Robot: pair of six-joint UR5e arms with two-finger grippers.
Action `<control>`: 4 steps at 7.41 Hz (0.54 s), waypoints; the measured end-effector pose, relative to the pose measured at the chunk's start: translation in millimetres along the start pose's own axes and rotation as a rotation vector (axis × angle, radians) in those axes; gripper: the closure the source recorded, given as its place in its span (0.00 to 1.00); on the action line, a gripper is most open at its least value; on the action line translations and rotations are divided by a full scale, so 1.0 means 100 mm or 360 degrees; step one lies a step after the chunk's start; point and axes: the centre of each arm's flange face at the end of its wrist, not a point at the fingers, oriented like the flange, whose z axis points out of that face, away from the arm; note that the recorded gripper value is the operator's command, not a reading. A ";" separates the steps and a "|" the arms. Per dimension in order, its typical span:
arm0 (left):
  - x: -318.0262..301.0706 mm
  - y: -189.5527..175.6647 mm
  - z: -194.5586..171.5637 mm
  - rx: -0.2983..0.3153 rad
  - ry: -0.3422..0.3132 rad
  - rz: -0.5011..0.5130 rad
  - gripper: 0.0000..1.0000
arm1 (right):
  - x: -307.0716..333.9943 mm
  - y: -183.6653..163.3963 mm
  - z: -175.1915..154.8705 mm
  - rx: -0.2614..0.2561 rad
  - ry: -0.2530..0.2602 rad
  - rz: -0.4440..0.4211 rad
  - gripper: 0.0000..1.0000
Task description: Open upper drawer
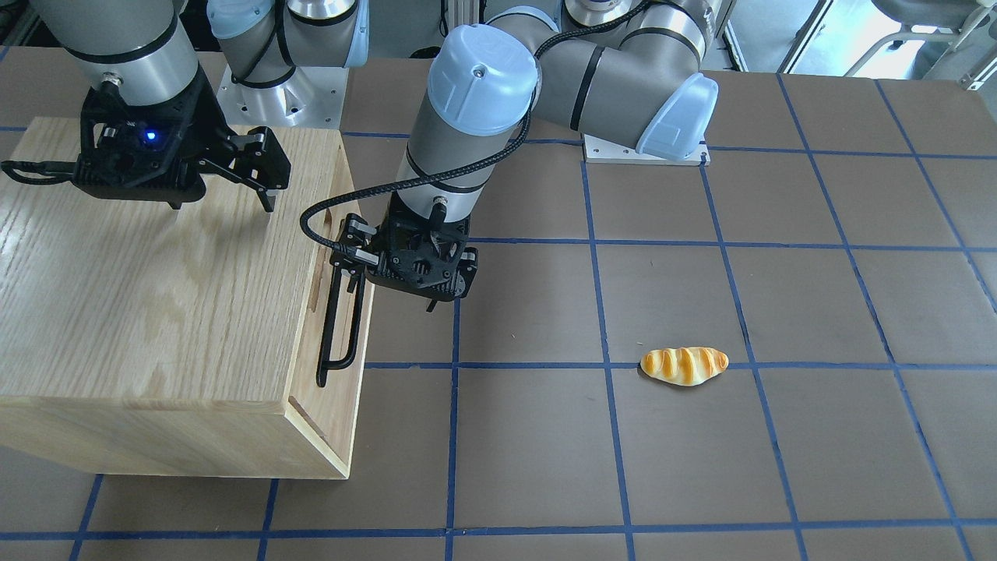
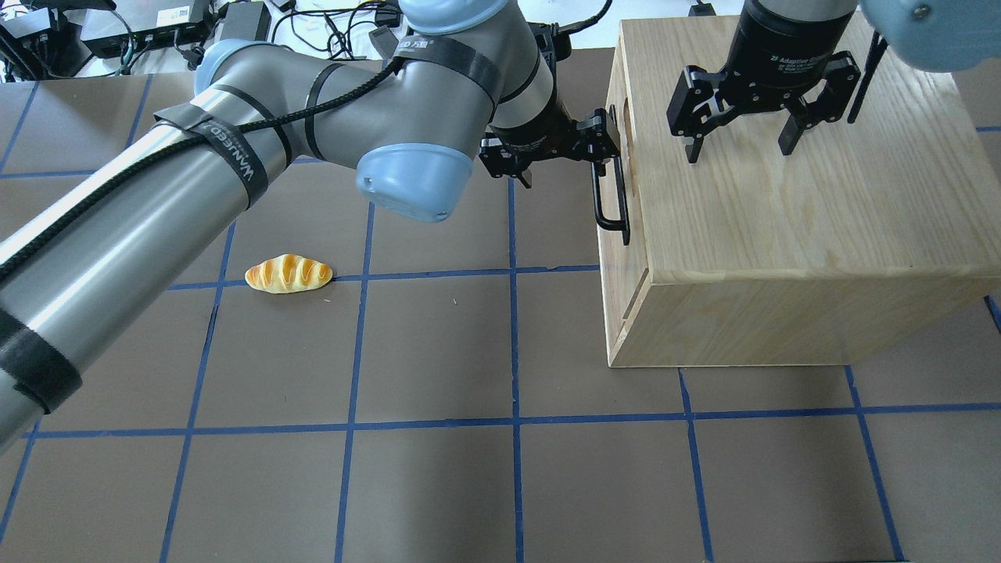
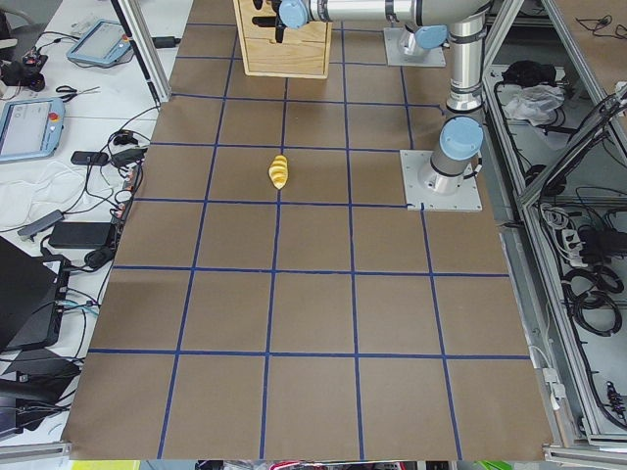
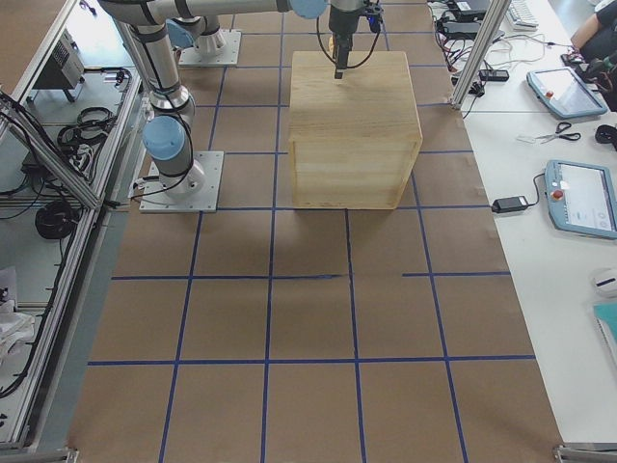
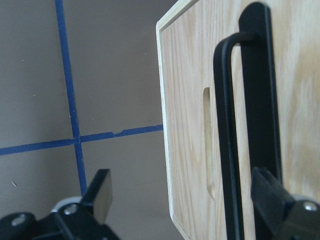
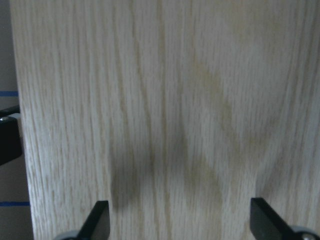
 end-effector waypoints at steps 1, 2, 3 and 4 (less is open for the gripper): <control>0.00 0.00 0.03 -0.0003 -0.0001 0.0001 0.00 | 0.00 0.00 0.00 0.0000 0.0000 -0.0001 0.00; -0.01 -0.01 0.06 -0.0008 -0.0003 0.0001 0.00 | 0.00 0.00 0.00 0.0000 0.0000 -0.0001 0.00; -0.01 -0.01 0.07 -0.0012 -0.0003 0.0001 0.00 | 0.00 0.00 0.00 0.0000 0.0000 0.0000 0.00; 0.00 0.00 0.08 -0.0016 -0.0003 0.0001 0.00 | 0.00 0.00 0.00 0.0000 0.0000 0.0001 0.00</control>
